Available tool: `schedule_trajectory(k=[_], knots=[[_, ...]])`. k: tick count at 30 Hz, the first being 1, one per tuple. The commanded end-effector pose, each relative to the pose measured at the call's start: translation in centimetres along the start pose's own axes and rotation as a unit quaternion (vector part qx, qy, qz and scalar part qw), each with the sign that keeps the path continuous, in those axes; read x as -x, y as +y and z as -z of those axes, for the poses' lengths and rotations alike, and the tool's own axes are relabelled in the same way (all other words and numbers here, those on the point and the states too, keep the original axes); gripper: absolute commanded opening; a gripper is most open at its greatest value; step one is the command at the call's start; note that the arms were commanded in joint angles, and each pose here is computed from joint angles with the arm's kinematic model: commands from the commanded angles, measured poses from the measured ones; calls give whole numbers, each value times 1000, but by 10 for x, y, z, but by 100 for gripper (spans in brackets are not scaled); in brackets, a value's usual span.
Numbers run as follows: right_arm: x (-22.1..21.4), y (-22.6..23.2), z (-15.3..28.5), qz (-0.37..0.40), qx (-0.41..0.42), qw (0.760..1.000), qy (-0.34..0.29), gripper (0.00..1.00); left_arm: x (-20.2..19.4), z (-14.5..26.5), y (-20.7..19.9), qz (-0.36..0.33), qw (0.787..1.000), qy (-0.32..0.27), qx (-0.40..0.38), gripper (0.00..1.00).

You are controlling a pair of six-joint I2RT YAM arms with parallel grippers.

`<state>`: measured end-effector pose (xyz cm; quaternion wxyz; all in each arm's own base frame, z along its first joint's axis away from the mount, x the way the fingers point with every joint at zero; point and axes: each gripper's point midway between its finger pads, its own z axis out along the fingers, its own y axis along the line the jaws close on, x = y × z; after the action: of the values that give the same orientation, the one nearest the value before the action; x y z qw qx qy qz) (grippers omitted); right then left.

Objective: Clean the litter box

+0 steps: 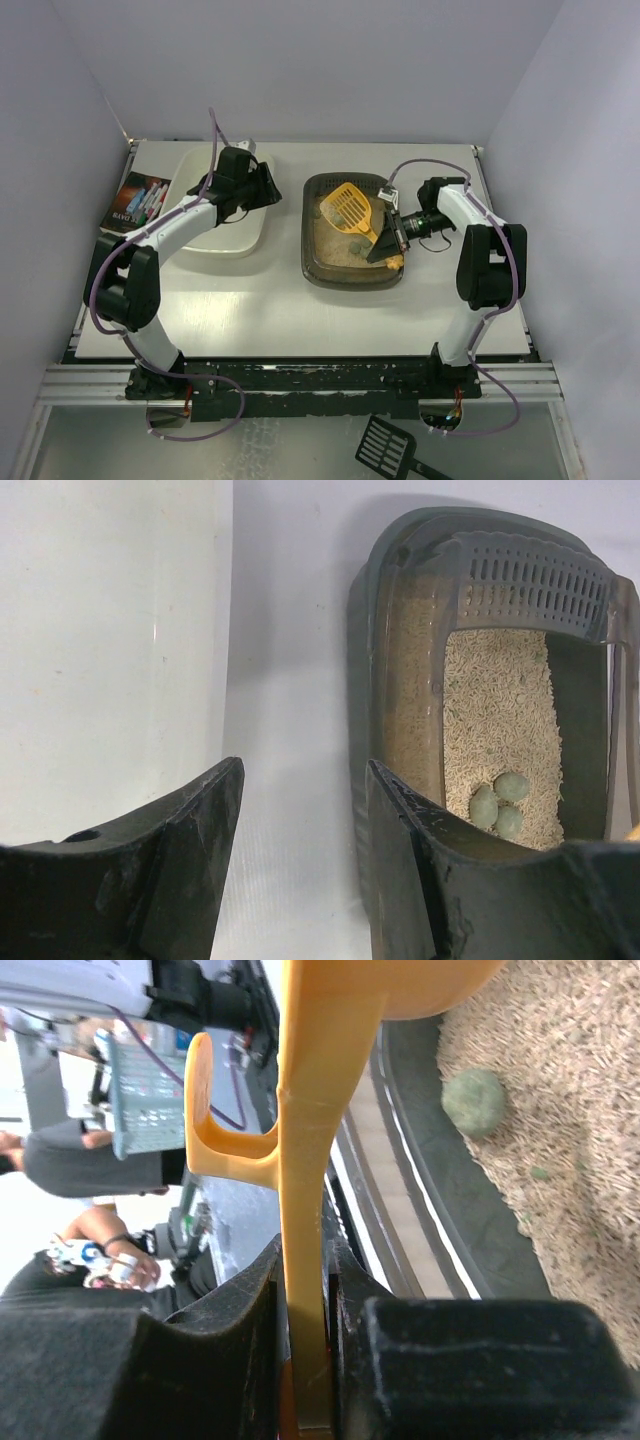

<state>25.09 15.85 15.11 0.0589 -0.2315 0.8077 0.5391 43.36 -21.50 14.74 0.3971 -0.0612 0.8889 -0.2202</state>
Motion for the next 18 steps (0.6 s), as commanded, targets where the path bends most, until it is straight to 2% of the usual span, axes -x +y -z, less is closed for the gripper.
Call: schedule_trajectory(k=[1,10,18], knots=[[13,18,5,-7,81,993,-86,0,15,8,1,-3,1000,-20,6,64],[3,20,6,-12,105,987,-120,0,13,7,2,4,1000,-11,3,64],[-18,28,12,16,121,973,-196,0,17,8,4,-2,1000,-20,7,65]])
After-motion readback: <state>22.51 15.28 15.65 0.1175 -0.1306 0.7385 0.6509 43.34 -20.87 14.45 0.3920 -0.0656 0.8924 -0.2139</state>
